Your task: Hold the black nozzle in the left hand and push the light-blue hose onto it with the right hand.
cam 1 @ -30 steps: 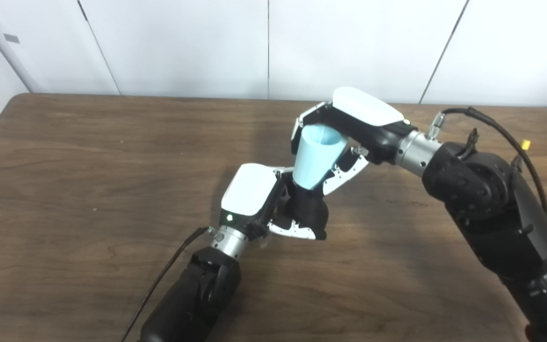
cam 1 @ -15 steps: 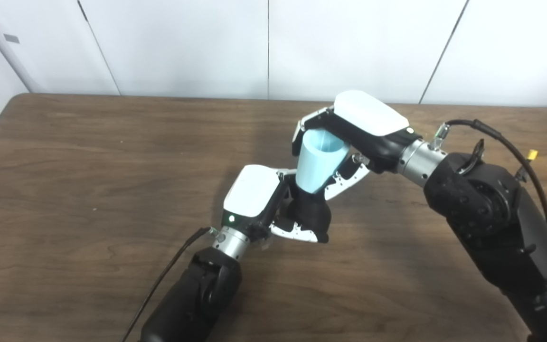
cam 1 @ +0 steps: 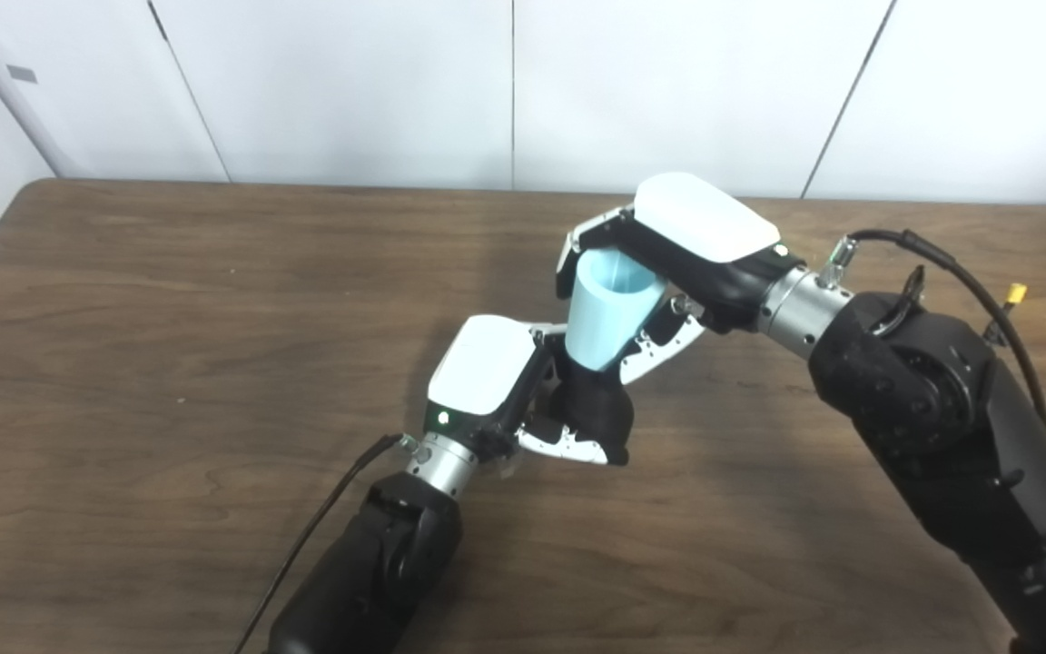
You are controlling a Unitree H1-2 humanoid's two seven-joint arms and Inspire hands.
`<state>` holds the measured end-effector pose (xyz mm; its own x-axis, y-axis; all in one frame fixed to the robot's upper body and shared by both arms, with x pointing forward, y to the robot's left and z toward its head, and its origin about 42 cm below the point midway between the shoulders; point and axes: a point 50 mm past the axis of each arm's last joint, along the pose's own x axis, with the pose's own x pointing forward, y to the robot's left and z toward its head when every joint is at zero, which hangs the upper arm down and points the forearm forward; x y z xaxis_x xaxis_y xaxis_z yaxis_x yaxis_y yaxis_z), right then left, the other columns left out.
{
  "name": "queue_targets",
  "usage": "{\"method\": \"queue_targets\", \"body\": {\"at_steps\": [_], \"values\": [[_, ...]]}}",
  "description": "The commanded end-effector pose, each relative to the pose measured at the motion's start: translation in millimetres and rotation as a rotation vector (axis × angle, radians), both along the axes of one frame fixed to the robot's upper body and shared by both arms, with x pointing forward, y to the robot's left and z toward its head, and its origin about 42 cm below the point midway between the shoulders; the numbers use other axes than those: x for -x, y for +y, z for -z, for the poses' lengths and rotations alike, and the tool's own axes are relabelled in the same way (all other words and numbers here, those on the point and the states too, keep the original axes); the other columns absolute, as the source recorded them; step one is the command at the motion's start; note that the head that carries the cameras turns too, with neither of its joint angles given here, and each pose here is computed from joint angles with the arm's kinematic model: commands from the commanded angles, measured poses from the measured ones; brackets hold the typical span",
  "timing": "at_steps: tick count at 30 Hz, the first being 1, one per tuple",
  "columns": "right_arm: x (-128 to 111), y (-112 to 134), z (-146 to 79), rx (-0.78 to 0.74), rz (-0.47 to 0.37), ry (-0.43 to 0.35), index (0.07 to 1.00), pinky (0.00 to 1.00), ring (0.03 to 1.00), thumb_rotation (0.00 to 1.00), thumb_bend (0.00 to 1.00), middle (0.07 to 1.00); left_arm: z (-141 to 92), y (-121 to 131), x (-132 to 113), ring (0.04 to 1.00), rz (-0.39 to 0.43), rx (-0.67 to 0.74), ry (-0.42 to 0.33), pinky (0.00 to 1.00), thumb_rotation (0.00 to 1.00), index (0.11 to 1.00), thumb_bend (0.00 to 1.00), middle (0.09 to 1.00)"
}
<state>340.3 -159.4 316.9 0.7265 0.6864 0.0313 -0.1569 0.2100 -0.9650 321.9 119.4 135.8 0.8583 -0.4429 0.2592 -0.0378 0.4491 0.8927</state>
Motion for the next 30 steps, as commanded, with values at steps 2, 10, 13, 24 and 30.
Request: {"method": "queue_targets", "body": {"at_steps": [2, 10, 13, 24, 30], "values": [[1.2, -3.8, 17.3, 0.123, -0.010, 0.092, 0.551, 0.34, 0.376, 0.00, 0.51, 0.496, -10.1, -0.5, -4.7, 0.442, -0.007, -0.003, -0.042, 0.40, 0.00, 0.500, 0.50, 0.438], [0.3, -3.8, 14.5, 0.205, -0.021, 0.087, 0.647, 0.53, 0.583, 0.26, 0.92, 0.585, -10.9, -1.1, -4.8, 0.444, -0.009, -0.007, -0.042, 0.40, 0.00, 0.500, 0.50, 0.436], [0.3, -3.4, 12.4, 0.214, -0.019, 0.091, 0.673, 0.63, 0.657, 0.32, 0.98, 0.643, -11.0, -0.8, -4.8, 0.442, -0.009, -0.011, -0.044, 0.40, 0.00, 0.500, 0.50, 0.436], [4.4, -3.0, -1.1, 0.279, -0.029, 0.070, 0.796, 0.92, 0.904, 0.43, 1.00, 0.873, -10.1, -0.5, -5.6, 0.435, -0.007, -0.003, -0.042, 0.39, 0.00, 0.500, 0.50, 0.433], [7.6, -3.1, -7.6, 0.275, -0.031, 0.051, 0.798, 0.92, 0.900, 0.42, 1.00, 0.871, -9.4, -0.8, -6.2, 0.435, -0.012, -0.004, -0.049, 0.39, 0.00, 0.500, 0.50, 0.432]]}}
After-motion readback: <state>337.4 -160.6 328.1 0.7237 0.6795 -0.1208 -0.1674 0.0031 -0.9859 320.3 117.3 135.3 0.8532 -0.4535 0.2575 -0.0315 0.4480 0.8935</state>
